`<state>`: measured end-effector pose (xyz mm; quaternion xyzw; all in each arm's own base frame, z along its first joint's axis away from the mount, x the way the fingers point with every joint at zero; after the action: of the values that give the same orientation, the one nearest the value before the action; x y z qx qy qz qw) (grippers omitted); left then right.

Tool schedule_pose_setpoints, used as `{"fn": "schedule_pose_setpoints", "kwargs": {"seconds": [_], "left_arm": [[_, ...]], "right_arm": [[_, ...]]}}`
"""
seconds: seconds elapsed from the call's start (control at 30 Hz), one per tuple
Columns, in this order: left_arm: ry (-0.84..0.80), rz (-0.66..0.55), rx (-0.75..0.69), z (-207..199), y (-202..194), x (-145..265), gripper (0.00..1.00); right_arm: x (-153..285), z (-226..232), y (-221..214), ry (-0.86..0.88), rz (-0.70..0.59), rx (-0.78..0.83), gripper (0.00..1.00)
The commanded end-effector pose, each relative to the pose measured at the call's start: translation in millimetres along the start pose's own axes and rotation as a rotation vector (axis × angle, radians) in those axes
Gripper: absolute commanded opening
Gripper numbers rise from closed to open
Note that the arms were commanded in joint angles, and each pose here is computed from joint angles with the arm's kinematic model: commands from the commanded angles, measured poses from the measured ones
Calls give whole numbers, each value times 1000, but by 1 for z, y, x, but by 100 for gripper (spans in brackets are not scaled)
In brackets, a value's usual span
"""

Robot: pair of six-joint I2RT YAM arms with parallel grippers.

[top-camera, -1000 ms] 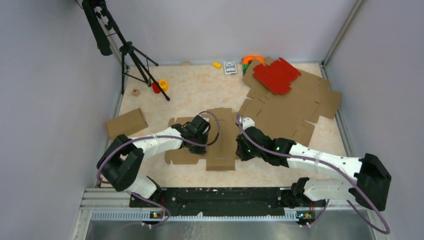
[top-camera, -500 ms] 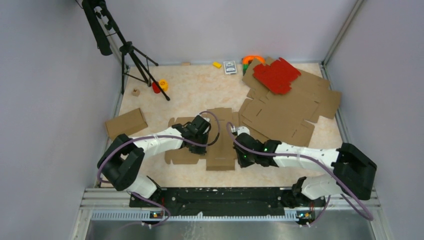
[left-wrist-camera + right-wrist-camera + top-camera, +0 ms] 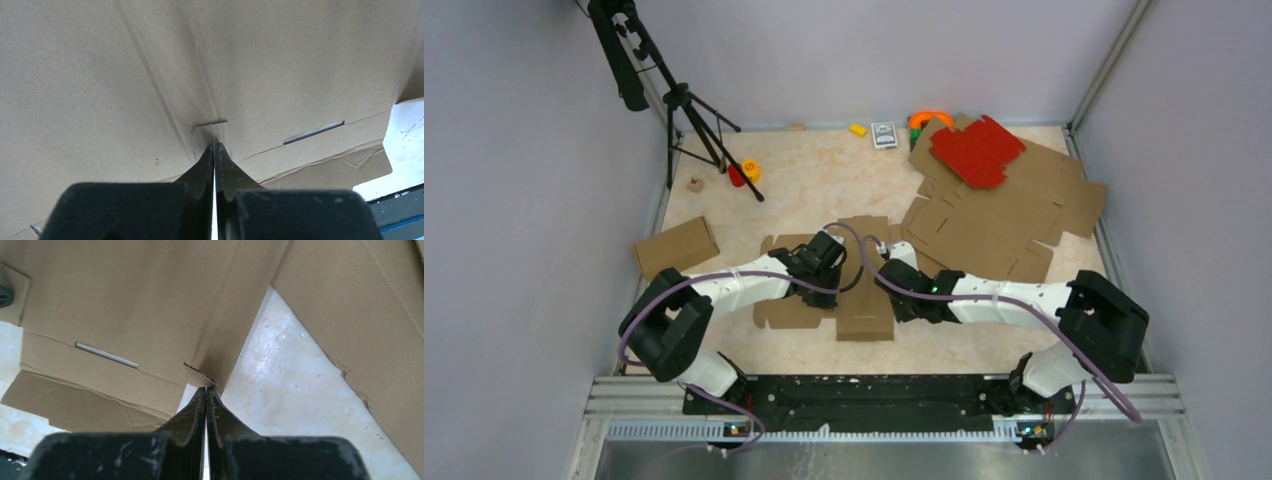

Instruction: Fold the paper box

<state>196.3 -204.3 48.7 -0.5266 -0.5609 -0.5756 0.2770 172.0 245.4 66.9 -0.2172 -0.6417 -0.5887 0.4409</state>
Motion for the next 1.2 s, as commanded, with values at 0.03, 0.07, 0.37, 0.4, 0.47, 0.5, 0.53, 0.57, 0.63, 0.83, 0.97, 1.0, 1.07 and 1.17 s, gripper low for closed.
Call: {"fn": "schedule_pose_setpoints", "kwargs": {"seconds": [0.03, 0.07, 0.37, 0.4, 0.47, 0.5, 0.53, 0.57, 0.63, 0.83, 0.97, 1.0, 1.07, 1.17], "left_arm": [[29, -13, -15, 4, 4, 0, 0], [27, -14, -15, 4, 4, 0, 0], [21, -9, -13, 3, 3, -2, 0], [20, -11, -13, 3, 3, -2, 0], [19, -13, -13, 3, 3, -2, 0], [18, -14, -13, 2, 3, -1, 0], [17, -15, -13, 2, 3, -1, 0], [16, -17, -12, 2, 4, 0, 0], [16, -18, -11, 2, 3, 0, 0], [33, -13, -18, 5, 2, -1, 0], [104, 18, -30, 15, -4, -5, 0], [118, 25, -31, 17, -6, -6, 0], [130, 40, -31, 18, -9, -6, 0], [136, 52, -34, 18, -14, -6, 0]], "right_arm": [[-4, -1, 8, -36, -24, -3, 0], [-5, -1, 7, -40, -24, -3, 0], [-38, -9, -22, -98, 88, 7, 0], [-38, -10, -24, -97, 95, 7, 0], [-37, -10, -25, -87, 93, 3, 0], [-36, -10, -25, -88, 91, 4, 0], [-35, -10, -23, -89, 88, 4, 0], [-33, -10, -22, -92, 88, 6, 0], [-31, -10, -18, -95, 82, 9, 0], [-33, -8, -22, -82, 104, 9, 0], [-42, -16, -46, -94, 193, 6, 0], [-43, -17, -50, -96, 212, 2, 0], [-43, -17, -58, -87, 241, -3, 0], [-41, -18, -65, -83, 271, -3, 0]]}}
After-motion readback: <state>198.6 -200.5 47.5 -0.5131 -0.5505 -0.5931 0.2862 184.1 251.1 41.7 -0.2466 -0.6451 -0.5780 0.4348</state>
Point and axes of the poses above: each gripper's point midway between its finger pads, its own x axis back along the fingers, its own z axis along the line the jaws close on, y = z × x, the point moved 3 cm from there along x, back along the fingers, and after that the axes turned 4 degrees about -x, right-handed, at the moved point
